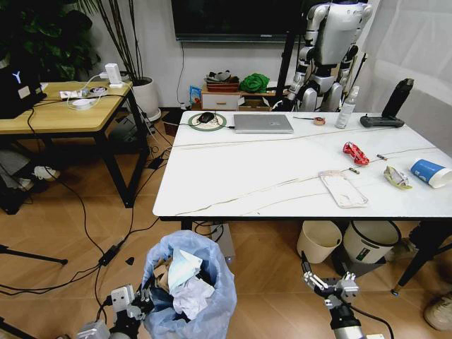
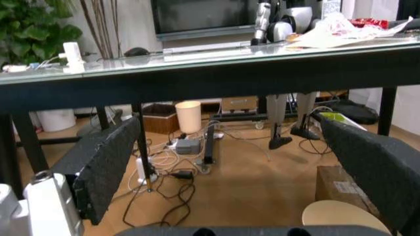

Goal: Pick up the trash bin and place the trash from the table into it.

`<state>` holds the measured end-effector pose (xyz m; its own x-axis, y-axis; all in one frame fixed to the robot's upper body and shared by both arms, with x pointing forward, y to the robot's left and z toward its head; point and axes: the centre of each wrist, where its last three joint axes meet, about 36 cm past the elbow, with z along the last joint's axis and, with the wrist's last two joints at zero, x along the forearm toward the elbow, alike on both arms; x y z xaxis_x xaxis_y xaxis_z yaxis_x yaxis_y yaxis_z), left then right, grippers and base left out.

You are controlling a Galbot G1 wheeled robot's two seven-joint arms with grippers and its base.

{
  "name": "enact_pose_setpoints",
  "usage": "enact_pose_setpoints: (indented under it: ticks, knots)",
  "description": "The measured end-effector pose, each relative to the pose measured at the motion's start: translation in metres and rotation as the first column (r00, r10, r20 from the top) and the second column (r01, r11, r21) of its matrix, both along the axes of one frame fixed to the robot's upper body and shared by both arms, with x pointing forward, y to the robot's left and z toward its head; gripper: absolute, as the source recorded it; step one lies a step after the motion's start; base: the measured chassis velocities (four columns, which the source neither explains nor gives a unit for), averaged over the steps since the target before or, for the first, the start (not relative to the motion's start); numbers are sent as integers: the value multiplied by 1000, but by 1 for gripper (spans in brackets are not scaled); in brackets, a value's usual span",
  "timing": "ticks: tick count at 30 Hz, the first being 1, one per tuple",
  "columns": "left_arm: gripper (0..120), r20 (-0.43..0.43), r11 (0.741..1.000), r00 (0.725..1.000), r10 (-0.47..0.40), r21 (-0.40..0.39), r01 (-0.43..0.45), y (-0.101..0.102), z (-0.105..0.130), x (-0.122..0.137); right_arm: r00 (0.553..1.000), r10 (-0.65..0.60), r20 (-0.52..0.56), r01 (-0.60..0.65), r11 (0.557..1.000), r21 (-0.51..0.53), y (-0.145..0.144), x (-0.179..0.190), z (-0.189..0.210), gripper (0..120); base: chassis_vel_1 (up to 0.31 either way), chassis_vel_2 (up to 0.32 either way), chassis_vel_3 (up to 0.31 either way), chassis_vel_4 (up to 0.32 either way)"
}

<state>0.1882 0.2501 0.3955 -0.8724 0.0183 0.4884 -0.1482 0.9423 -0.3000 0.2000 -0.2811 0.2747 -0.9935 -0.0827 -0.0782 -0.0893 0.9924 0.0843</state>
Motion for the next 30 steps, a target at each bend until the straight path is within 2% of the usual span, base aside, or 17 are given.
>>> enact_pose_setpoints:
  ticks: [9,30]
  knots:
    - [0,0,1000,1000,4,-9,-4,-5,3,-4,1000,7,8,-7,1000,5,-1,-2,-3,100,-46,-39,46,27]
    - [0,3,1000,1000,26,-11,-25,-18,3,-14,1000,3,18,-4,996,93,-3,4,-1,100,-14,-12,14,13]
